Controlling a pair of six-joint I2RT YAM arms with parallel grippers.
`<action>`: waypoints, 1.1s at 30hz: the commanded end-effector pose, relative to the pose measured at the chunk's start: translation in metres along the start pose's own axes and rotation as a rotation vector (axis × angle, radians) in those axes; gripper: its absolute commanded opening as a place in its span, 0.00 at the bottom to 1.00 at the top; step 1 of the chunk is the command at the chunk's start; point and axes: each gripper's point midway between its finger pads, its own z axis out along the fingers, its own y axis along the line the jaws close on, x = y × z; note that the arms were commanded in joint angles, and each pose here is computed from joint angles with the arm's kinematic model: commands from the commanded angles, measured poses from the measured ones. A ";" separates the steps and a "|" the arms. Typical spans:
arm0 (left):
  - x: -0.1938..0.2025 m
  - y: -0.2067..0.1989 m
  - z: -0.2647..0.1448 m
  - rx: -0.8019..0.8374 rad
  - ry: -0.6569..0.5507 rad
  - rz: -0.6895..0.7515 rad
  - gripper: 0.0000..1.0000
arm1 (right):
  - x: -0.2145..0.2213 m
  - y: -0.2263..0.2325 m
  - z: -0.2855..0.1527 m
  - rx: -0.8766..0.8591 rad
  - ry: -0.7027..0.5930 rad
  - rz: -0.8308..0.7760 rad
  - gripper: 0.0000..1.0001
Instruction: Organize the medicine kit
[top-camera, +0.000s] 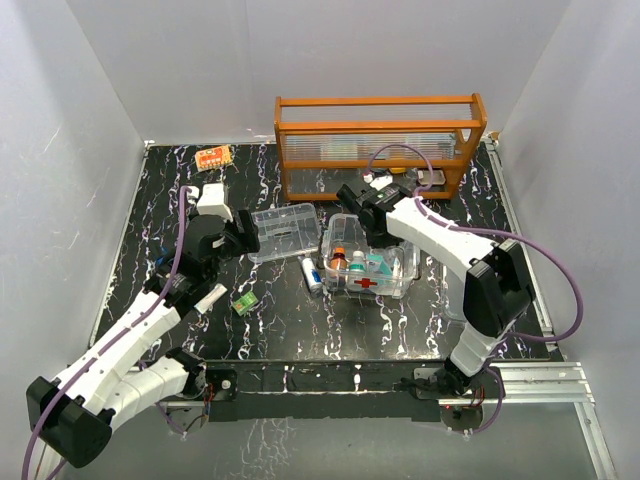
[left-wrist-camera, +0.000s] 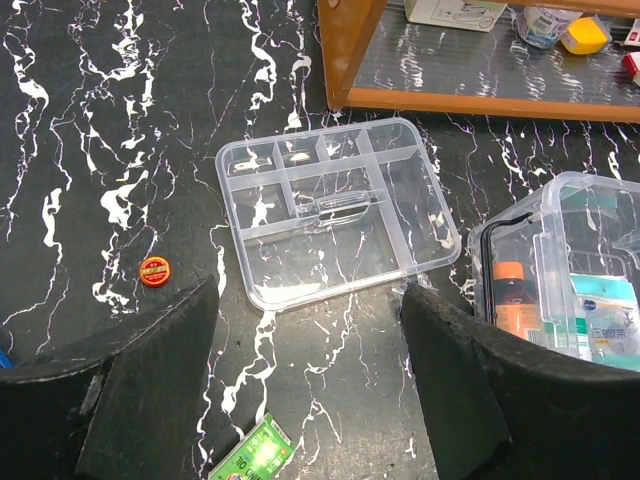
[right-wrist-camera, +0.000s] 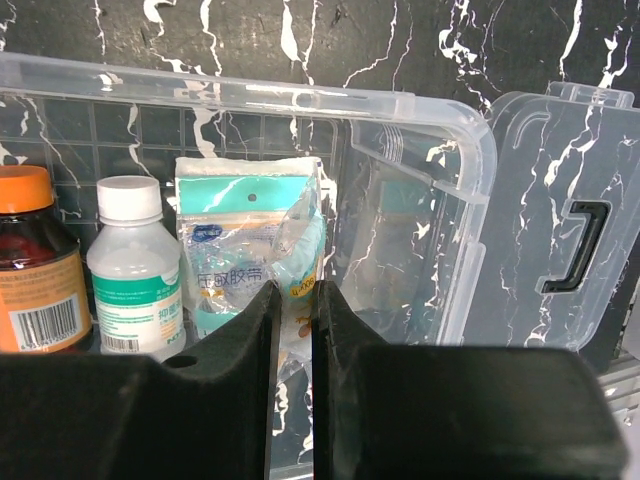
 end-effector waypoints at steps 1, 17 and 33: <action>-0.017 0.001 -0.007 -0.004 -0.051 -0.003 0.73 | -0.008 -0.003 -0.004 0.017 -0.011 0.001 0.00; -0.014 0.003 -0.004 -0.028 -0.036 0.000 0.74 | 0.026 0.042 0.029 -0.146 0.122 -0.055 0.23; -0.012 0.001 -0.002 -0.021 -0.026 -0.002 0.75 | 0.017 0.051 0.015 -0.236 0.064 -0.005 0.38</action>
